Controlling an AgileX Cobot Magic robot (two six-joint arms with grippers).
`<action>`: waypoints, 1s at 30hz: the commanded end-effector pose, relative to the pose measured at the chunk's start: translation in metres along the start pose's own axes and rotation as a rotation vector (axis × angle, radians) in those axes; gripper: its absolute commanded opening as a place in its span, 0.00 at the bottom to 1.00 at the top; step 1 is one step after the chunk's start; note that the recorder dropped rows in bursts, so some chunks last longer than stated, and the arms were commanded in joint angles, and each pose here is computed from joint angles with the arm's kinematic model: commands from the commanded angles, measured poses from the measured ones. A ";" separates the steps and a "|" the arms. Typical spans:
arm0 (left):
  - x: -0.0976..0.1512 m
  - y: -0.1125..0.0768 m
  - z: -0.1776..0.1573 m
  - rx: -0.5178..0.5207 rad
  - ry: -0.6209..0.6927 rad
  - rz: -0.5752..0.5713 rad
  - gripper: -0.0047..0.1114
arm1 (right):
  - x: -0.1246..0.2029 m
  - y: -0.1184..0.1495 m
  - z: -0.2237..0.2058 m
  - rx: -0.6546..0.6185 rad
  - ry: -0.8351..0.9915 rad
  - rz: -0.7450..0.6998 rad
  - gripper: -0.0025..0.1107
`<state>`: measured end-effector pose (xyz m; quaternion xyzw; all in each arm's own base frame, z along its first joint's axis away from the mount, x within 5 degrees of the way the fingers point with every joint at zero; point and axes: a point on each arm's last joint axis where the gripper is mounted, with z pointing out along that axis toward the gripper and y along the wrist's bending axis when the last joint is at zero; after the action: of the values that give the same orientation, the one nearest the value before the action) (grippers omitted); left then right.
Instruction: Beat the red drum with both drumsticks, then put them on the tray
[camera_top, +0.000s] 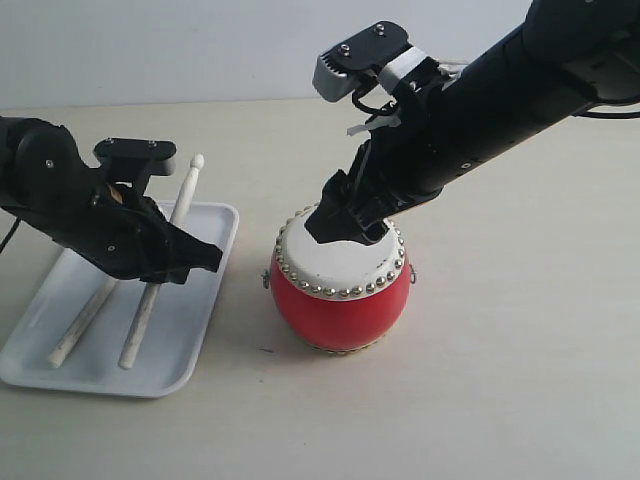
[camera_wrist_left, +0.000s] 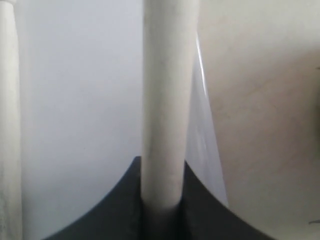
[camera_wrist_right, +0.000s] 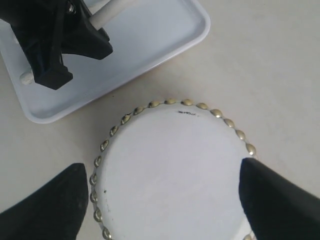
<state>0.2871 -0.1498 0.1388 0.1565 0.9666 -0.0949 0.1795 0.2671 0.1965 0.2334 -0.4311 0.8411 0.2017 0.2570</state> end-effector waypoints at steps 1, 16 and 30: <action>0.002 0.002 0.002 -0.008 -0.021 0.004 0.05 | -0.002 -0.002 -0.004 0.011 -0.016 0.004 0.71; 0.001 0.003 0.004 -0.010 -0.035 -0.003 0.55 | -0.002 -0.001 -0.004 0.010 -0.015 0.003 0.71; -0.008 -0.002 -0.050 0.011 -0.241 0.007 0.31 | -0.005 -0.005 -0.004 0.045 -0.044 -0.001 0.70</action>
<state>0.2836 -0.1465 0.1758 0.1535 0.9462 -0.1124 0.2616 0.2689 0.1964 0.2340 -0.4275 0.8410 0.1979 0.2661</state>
